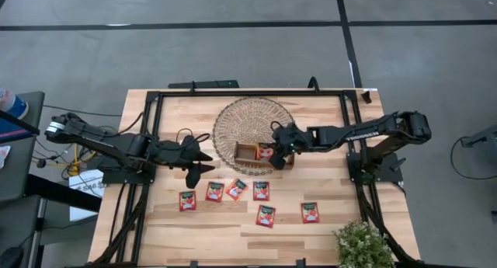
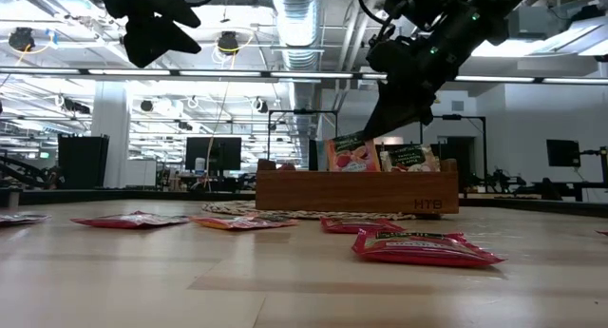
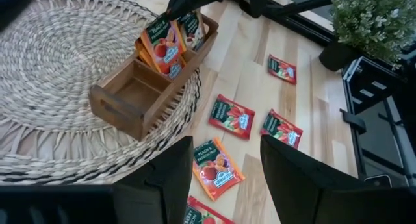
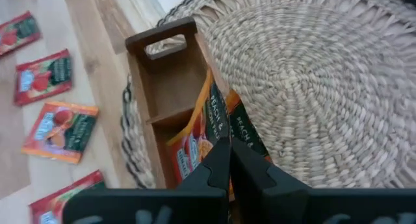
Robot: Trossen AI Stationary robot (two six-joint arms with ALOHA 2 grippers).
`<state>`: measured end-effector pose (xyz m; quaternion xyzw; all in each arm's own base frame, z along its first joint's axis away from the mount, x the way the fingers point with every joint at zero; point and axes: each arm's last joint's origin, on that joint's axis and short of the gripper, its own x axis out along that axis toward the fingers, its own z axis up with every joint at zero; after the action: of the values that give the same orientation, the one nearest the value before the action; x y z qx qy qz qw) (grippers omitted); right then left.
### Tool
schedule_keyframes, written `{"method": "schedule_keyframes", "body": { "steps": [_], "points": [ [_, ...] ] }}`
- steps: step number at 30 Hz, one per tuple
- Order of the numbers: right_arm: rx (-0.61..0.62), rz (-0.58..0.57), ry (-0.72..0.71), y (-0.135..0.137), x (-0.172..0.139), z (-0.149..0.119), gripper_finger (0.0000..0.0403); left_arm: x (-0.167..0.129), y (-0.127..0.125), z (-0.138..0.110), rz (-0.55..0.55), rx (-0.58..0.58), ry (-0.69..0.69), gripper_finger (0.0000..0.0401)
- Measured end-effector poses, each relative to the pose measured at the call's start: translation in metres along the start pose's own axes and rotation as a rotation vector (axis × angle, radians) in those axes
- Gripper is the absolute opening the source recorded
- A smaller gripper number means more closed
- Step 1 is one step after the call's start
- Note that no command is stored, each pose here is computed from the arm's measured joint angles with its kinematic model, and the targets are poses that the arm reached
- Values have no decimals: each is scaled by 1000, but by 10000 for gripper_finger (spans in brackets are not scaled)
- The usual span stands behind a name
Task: Pick & Place Tea
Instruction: Put the orange tea bag into the middle section of the wooden organizer
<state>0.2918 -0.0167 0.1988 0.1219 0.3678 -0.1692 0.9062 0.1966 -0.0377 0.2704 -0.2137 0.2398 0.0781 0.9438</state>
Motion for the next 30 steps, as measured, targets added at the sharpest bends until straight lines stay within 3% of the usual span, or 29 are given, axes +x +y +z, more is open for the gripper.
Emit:
{"method": "schedule_keyframes", "body": {
  "steps": [11, 30],
  "points": [
    [-8, -81, -48, 12, 3, -4, 0, 0, 0, 0, -7, -1, 0, 172],
    [-37, -104, -51, 23, 0, -11, 0, 0, -1, 0, -15, 5, 2, 172]
  ]
}}
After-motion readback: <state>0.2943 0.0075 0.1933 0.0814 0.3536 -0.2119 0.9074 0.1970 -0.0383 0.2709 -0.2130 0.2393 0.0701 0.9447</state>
